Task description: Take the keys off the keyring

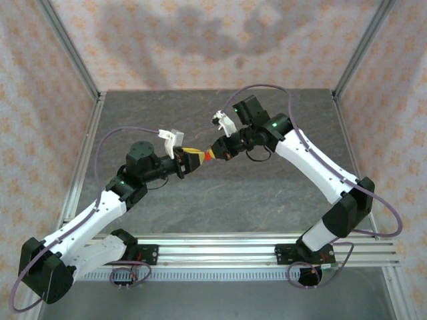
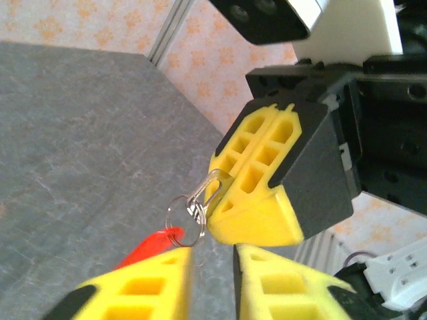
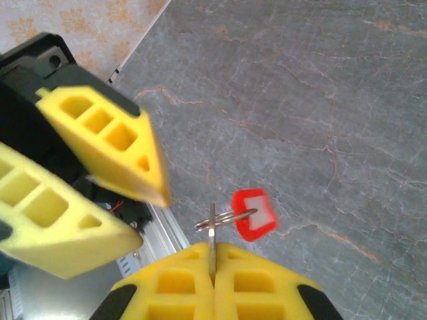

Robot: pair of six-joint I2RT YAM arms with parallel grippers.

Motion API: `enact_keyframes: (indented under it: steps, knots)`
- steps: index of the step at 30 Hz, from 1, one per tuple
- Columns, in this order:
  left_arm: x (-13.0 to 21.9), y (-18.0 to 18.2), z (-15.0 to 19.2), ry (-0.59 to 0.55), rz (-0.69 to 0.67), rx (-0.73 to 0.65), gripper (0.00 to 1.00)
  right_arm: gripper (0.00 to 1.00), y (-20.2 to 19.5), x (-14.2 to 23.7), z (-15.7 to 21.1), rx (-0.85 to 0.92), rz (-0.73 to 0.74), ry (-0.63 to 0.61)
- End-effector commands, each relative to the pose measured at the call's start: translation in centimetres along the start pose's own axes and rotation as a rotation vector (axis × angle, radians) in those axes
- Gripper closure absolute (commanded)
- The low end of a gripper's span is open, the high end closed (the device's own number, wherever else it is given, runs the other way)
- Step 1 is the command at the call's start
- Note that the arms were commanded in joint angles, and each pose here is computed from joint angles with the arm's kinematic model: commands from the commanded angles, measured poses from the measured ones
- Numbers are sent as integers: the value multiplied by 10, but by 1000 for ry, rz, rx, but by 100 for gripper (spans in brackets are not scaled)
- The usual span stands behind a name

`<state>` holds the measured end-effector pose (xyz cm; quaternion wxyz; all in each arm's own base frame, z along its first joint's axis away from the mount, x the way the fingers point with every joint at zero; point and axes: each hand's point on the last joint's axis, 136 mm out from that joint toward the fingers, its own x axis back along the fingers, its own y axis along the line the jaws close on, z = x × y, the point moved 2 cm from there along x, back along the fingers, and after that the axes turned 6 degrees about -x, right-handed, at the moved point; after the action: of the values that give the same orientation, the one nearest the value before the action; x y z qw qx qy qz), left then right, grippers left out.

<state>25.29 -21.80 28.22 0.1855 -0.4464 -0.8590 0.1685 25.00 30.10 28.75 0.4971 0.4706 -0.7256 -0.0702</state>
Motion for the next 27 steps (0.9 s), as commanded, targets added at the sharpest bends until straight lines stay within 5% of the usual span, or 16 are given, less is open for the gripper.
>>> enact_keyframes:
  steps: [1,27]
  knots:
    - [-3,-4,0,5,23,1,66,100,9,6,-6,7,-35,-27]
    - [-7,-1,-12,-22,-5,-25,68,100,13,-1,3,-3,-101,14]
